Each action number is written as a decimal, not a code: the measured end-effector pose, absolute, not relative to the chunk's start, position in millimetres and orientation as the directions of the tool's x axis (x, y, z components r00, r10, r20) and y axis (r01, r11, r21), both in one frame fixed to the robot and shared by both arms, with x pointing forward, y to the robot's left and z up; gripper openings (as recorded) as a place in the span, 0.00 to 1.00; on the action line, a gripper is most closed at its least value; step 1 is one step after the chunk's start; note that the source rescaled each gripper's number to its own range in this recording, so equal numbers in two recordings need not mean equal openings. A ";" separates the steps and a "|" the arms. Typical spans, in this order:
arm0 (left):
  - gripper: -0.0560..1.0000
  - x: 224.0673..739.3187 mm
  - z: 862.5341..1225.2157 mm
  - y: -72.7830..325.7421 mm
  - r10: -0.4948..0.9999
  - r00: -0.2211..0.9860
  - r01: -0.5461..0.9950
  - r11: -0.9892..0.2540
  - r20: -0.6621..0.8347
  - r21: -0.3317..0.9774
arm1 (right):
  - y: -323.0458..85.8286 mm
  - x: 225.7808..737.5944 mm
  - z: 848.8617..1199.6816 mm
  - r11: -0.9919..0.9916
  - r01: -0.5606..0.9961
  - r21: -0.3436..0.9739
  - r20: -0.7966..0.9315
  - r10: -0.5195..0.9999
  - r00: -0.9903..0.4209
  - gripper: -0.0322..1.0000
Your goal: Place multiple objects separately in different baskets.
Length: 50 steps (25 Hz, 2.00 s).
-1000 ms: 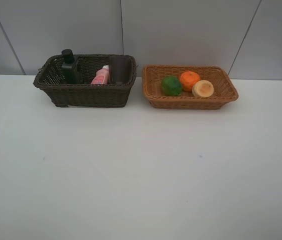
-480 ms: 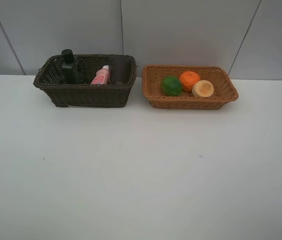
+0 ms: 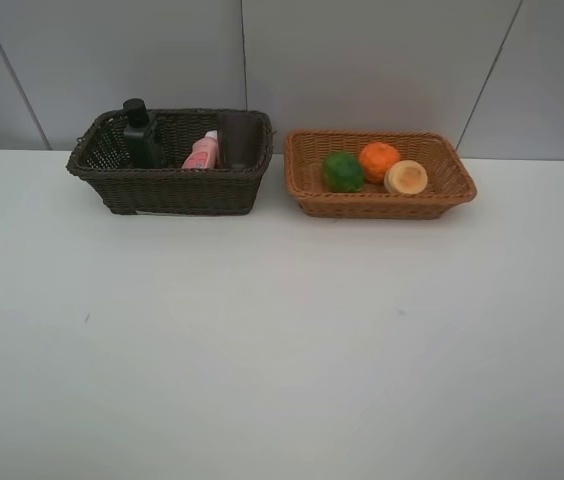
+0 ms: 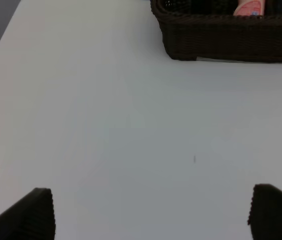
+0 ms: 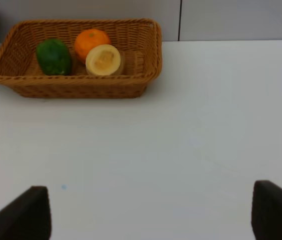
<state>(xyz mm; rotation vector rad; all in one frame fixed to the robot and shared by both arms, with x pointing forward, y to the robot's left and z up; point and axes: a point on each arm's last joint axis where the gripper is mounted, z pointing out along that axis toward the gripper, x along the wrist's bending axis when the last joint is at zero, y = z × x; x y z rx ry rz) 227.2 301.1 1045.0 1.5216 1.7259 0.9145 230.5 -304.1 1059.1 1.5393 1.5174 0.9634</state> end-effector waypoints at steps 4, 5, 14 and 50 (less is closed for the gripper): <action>1.00 227.2 1045.1 301.6 0.993 -0.115 0.537 0.079 -0.020 0.840 | -304.1 230.5 1059.1 -0.009 0.430 0.903 0.005 1.000 0.011 0.72; 1.00 227.2 1045.1 301.7 0.993 -0.117 0.537 0.080 -0.020 0.840 | -304.1 230.5 1059.1 -0.009 0.430 0.903 0.005 1.000 0.011 0.72; 1.00 227.0 1045.1 302.7 0.986 -0.166 0.531 0.111 -0.025 0.840 | -304.1 230.5 1059.1 -0.009 0.430 0.903 0.005 1.000 0.011 0.72; 1.00 227.0 1045.1 302.6 0.985 -0.173 0.530 0.115 -0.025 0.840 | -304.1 230.5 1059.1 -0.009 0.430 0.903 0.005 1.000 0.011 0.72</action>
